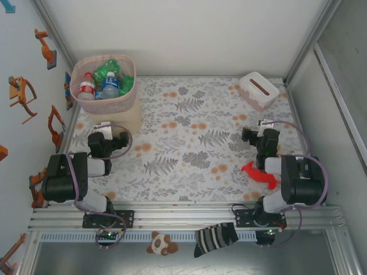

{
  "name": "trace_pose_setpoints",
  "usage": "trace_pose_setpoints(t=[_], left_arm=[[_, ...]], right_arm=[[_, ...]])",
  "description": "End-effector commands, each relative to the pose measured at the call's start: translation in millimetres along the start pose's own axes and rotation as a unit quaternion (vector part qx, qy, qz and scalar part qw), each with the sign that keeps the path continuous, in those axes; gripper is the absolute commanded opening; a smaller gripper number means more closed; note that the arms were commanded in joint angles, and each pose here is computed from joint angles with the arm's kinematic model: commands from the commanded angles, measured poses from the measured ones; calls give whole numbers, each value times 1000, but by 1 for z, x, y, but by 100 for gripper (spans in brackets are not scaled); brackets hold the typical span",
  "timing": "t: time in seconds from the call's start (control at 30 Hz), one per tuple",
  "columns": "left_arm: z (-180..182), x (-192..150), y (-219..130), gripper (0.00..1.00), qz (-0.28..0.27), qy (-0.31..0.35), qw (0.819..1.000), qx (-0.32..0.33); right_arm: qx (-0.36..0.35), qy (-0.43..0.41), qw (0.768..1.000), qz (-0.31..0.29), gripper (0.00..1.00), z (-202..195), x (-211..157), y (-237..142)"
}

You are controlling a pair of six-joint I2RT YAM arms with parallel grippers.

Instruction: Put the plastic bottles in the bin

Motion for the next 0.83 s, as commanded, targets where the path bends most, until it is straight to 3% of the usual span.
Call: trace_pose_setpoints(t=[0.0, 0.13, 0.8], left_arm=[[-8, 22, 7, 97, -28, 21, 998, -53], [-1, 21, 10, 97, -16, 12, 1000, -21], [-1, 21, 9, 97, -17, 10, 1000, -18]], right_arm=[[30, -15, 999, -28, 100, 5, 6, 3], [19, -13, 1000, -9, 100, 4, 8, 9], [17, -10, 1000, -9, 100, 3, 9, 10]])
Point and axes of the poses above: each hand's point on the last joint's axis, 136 mm out from that joint toward the fingers, its own y axis out along the fingers, its own z axis along the line the jaws close on, x = y × z, the point moved 6 cm from there along -y, back along the fingers, and after that the axes turned 10 degrees about y, right-handed, at the moved point
